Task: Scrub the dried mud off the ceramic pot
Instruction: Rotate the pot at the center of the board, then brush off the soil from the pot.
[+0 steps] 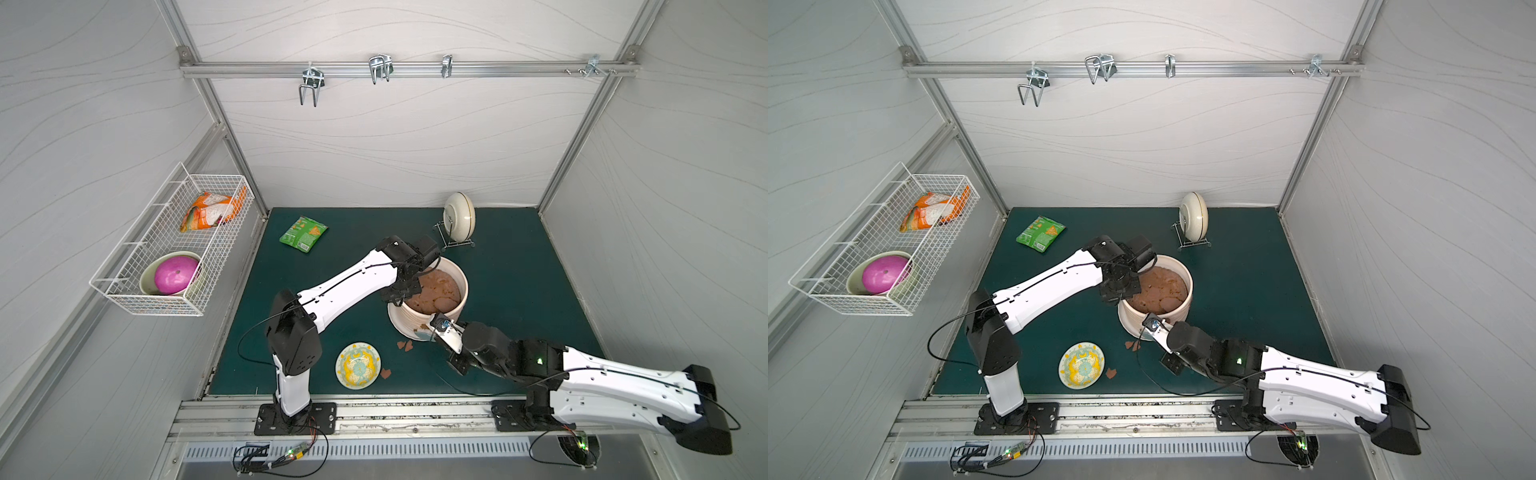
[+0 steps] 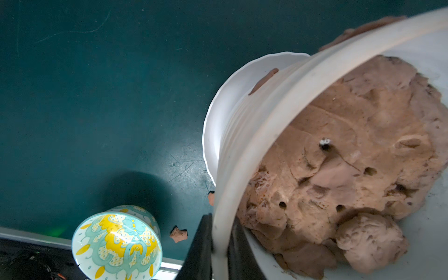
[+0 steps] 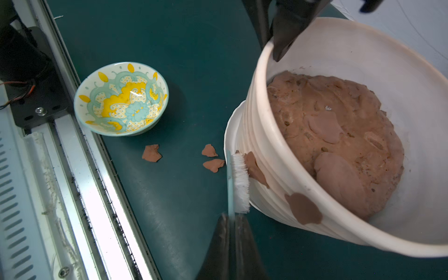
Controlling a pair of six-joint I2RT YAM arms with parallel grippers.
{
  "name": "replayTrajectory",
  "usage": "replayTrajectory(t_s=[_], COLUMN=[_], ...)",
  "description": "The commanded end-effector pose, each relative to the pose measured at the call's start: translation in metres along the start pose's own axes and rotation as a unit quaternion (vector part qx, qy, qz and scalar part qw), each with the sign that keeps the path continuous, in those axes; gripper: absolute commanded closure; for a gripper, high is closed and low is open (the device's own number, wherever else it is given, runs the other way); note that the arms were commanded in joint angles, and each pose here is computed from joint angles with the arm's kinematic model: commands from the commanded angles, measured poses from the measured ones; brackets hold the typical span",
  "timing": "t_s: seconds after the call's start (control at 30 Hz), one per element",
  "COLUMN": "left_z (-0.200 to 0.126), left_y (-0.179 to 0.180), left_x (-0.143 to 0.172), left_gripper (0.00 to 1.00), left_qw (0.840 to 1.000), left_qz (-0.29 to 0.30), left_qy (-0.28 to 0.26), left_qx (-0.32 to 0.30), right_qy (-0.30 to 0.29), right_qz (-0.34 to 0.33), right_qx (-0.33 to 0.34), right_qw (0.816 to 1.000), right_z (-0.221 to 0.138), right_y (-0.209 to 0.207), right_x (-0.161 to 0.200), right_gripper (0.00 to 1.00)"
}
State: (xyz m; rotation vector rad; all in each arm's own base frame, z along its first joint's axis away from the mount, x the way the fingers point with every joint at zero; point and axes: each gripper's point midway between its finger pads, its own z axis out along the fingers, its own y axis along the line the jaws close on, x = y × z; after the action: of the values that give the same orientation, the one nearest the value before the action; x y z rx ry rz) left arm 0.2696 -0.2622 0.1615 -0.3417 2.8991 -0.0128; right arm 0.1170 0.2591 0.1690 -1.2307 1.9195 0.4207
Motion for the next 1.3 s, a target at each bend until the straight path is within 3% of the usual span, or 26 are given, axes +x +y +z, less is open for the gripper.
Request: replayTrajectory(t_s=[0.0, 0.13, 0.23, 0.47, 0.83, 1.03, 1.27], left_z=[0.025, 0.026, 0.026, 0.027, 0.028, 0.028, 0.030], left_y=[-0.026, -0.028, -0.029, -0.028, -0.036, -0.038, -0.039], left_x=[0.023, 0.023, 0.024, 0.025, 0.028, 0.029, 0.030], left_gripper=[0.94, 0.94, 0.94, 0.95, 0.95, 0.96, 0.96], left_qw=[0.996, 0.996, 0.996, 0.995, 0.992, 0.992, 0.991], left_qz=[0.066, 0.068, 0.070, 0.079, 0.094, 0.098, 0.102], left_qy=[0.046, 0.049, 0.051, 0.051, 0.058, 0.061, 0.063], left_qx=[0.026, 0.030, 0.033, 0.033, 0.056, 0.059, 0.059], right_qy=[-0.032, -0.110, -0.120, -0.052, 0.037, 0.030, -0.084], right_qz=[0.013, 0.018, -0.006, -0.033, 0.016, 0.029, 0.029], right_qx=[-0.059, -0.089, -0.036, 0.074, 0.126, 0.079, -0.085], right_qw=[0.998, 0.990, 0.992, 0.995, 0.991, 0.996, 0.992], right_z=[-0.009, -0.015, -0.006, 0.013, 0.005, 0.001, -0.014], right_y=[0.020, 0.032, 0.020, -0.020, -0.053, -0.036, 0.026], right_x=[-0.012, -0.046, -0.058, -0.052, 0.009, 0.015, -0.030], right_gripper=[1.00, 1.00, 1.00, 1.00, 1.00, 1.00, 1.00])
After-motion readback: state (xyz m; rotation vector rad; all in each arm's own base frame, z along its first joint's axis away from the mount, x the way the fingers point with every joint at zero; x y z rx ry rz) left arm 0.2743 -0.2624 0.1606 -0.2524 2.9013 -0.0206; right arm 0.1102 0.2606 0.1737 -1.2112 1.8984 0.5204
